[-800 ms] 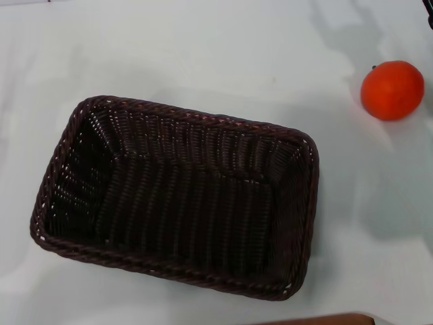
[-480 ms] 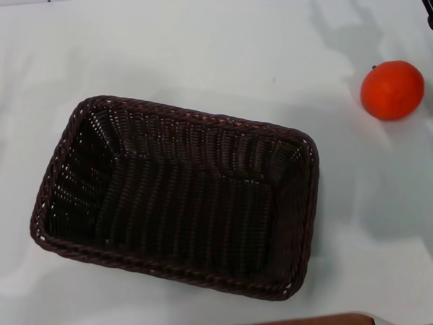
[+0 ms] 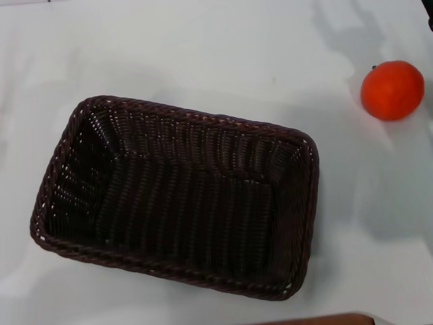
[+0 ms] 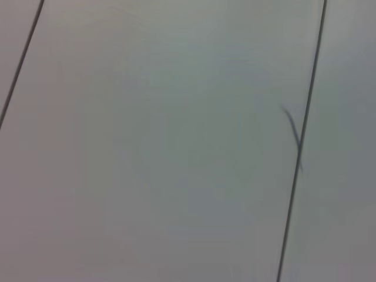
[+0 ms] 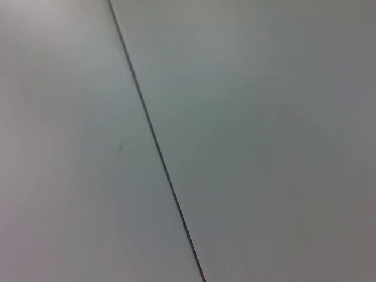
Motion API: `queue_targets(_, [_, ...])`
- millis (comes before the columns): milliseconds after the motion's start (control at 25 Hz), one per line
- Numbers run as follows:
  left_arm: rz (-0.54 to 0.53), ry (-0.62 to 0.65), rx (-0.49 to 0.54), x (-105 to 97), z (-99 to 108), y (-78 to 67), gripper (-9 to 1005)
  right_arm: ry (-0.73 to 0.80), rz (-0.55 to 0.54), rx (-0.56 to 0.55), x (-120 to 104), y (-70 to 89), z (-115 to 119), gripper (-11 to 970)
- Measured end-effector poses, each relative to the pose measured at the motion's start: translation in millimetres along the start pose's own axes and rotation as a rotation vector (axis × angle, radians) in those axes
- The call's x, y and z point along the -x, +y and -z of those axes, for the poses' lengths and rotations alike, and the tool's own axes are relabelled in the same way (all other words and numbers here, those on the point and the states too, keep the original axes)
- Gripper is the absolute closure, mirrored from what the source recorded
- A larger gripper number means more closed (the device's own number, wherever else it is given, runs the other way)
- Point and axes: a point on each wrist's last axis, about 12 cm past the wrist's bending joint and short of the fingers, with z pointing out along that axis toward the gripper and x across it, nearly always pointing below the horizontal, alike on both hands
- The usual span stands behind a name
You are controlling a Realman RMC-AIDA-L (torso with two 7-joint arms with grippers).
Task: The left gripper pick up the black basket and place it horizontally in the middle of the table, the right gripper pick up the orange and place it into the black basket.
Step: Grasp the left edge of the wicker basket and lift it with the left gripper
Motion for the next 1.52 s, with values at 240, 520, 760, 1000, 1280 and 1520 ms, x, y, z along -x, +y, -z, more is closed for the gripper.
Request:
queue_targets(240, [0.047,0.059,-0.149,20.2,-3.2,9.1,294,-0.019,-0.037,0.02,1.0,4.1,2.1,133])
queue_targets(520, [0.084,0.276,-0.381,101.4,-16.4,32.0,410,-0.021,-0.031,0.032,0.1,6.9,1.3,133])
queue_targets(760, [0.078,0.557,-0.453,164.3,-30.3,21.3,405,-0.01,-0.022,0.026,-2.2,7.4,-1.6,133])
queue_targets(1000, [0.066,0.833,-0.413,196.6,-42.9,-12.4,211,0.006,-0.025,0.048,-4.0,9.9,-1.3,133])
queue_targets(1280, [0.05,1.076,-0.386,192.0,-57.4,-52.2,158,0.014,-0.029,0.068,-4.7,12.2,0.4,133])
queue_targets(1520, [0.043,1.213,-0.397,171.2,-68.8,-83.2,136,0.026,-0.032,0.093,-5.8,14.9,2.0,134])
